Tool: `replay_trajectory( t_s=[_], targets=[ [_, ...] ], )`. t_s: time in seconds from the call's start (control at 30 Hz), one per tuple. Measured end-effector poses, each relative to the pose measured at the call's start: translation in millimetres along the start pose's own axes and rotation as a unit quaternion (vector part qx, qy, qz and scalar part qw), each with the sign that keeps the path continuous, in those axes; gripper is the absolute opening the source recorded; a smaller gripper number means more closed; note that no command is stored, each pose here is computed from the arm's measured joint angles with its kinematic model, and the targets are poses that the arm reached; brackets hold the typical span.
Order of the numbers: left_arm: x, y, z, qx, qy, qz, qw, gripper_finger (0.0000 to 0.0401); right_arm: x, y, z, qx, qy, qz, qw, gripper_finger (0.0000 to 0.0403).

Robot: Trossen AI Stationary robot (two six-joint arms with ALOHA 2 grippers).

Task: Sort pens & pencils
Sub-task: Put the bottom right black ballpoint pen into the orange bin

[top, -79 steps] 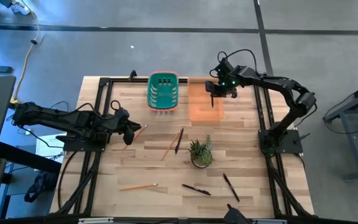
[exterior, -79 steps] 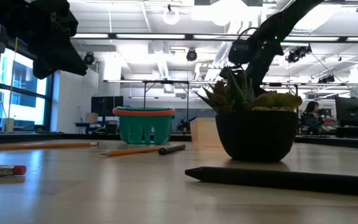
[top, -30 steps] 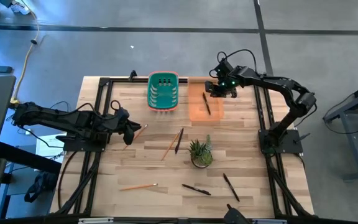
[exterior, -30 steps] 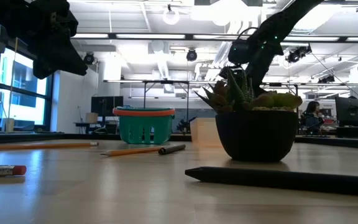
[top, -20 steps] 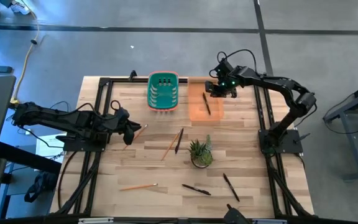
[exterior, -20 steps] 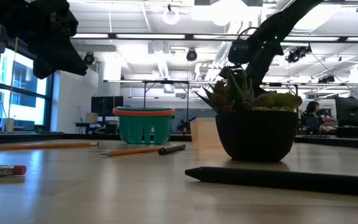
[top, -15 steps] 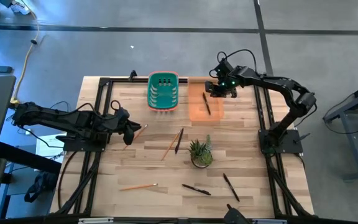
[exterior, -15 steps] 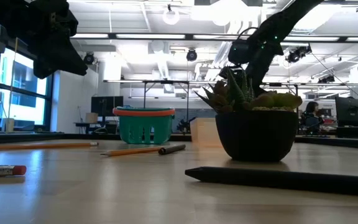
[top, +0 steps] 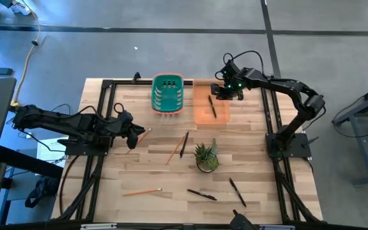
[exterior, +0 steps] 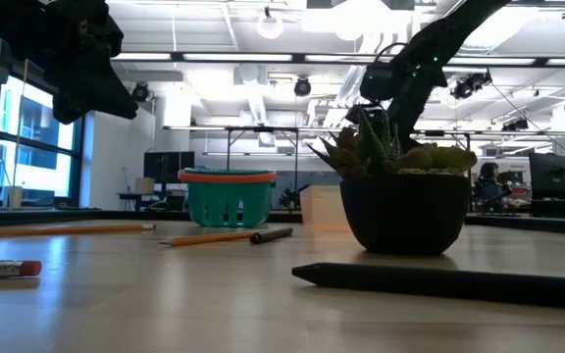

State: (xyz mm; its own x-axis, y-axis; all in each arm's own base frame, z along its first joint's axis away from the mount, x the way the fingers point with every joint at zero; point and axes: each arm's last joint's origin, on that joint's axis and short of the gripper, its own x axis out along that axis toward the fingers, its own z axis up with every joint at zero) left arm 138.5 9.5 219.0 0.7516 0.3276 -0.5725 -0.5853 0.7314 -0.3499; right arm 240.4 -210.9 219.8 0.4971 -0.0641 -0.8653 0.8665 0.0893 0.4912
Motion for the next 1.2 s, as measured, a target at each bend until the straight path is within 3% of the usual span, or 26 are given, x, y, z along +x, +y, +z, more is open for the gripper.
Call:
replay_trajectory(
  t_s=[0.63,0.93,1.2],
  targets=[
    [0,0,0,0.0,0.003,-0.004,1.0,0.0058,-26,24,-29,-0.069,0.013,0.055,0.996,0.0057],
    [0,-1,-1,0.018,0.011,-0.014,1.0,0.0058,-71,24,-86,-0.088,0.02,-0.017,0.996,0.0057],
    [0,-1,-1,0.043,0.02,-0.026,0.999,0.0058,-108,29,-148,-0.08,0.004,-0.012,0.997,0.0057]
  ],
)
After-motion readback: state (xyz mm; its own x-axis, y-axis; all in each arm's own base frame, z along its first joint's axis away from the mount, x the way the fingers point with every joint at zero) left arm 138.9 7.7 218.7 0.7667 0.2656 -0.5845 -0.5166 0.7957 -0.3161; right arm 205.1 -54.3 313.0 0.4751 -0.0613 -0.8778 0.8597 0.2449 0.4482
